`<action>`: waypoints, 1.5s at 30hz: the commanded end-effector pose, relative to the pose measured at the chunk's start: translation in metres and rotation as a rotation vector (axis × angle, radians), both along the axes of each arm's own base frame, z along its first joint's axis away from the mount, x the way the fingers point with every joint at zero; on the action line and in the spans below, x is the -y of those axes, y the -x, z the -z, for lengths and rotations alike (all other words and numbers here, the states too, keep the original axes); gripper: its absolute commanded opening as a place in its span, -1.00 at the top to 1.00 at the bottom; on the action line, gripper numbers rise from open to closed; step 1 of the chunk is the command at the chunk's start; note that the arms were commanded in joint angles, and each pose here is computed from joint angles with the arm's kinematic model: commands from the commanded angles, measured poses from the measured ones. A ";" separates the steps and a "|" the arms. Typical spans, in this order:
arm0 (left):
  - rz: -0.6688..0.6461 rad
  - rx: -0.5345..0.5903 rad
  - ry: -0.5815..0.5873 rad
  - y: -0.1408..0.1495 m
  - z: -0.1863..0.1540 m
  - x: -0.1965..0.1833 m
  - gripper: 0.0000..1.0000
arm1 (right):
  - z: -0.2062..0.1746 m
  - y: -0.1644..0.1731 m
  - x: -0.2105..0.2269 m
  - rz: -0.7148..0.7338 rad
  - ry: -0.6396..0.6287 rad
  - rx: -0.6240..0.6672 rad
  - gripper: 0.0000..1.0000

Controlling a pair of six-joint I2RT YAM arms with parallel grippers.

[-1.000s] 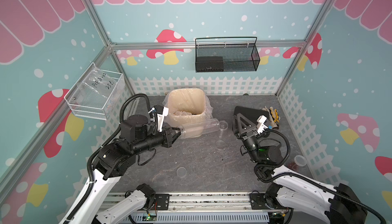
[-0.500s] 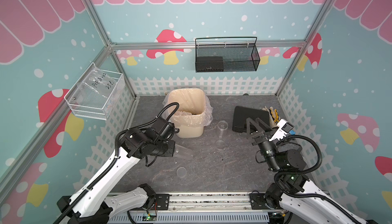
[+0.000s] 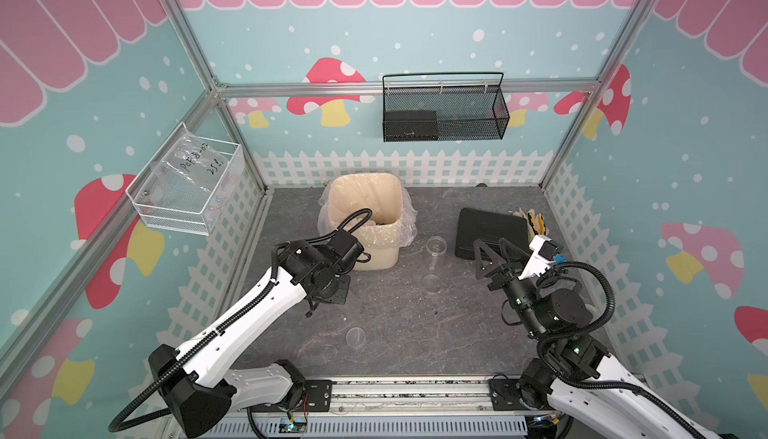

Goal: Empty the moldy dried flower tea in the jars
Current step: Place the jar at the center of the board.

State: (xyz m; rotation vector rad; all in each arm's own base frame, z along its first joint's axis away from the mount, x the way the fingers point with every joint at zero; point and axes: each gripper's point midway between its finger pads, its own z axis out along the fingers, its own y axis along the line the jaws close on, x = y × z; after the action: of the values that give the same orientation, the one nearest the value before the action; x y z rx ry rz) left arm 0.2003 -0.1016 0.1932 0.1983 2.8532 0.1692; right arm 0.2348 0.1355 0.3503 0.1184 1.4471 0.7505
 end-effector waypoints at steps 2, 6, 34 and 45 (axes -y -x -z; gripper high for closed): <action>0.020 -0.009 -0.009 -0.005 0.011 0.005 1.00 | -0.001 0.001 0.003 0.010 0.014 0.010 -0.90; 0.026 -0.033 -0.027 -0.007 0.023 0.007 1.00 | 0.002 0.001 0.002 0.007 0.016 0.005 -0.90; 0.039 -0.014 0.029 -0.011 0.017 0.018 0.16 | 0.011 0.002 0.008 0.032 0.067 -0.005 -0.90; 0.049 0.097 0.083 -0.017 -0.013 0.018 0.00 | 0.018 -0.004 0.012 0.084 0.221 -0.051 -0.91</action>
State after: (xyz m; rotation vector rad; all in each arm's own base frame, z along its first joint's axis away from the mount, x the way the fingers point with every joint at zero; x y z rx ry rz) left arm 0.2118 -0.1174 0.1907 0.2374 2.8120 0.0835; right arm 0.2377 0.1304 0.3265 0.0474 1.5408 0.5950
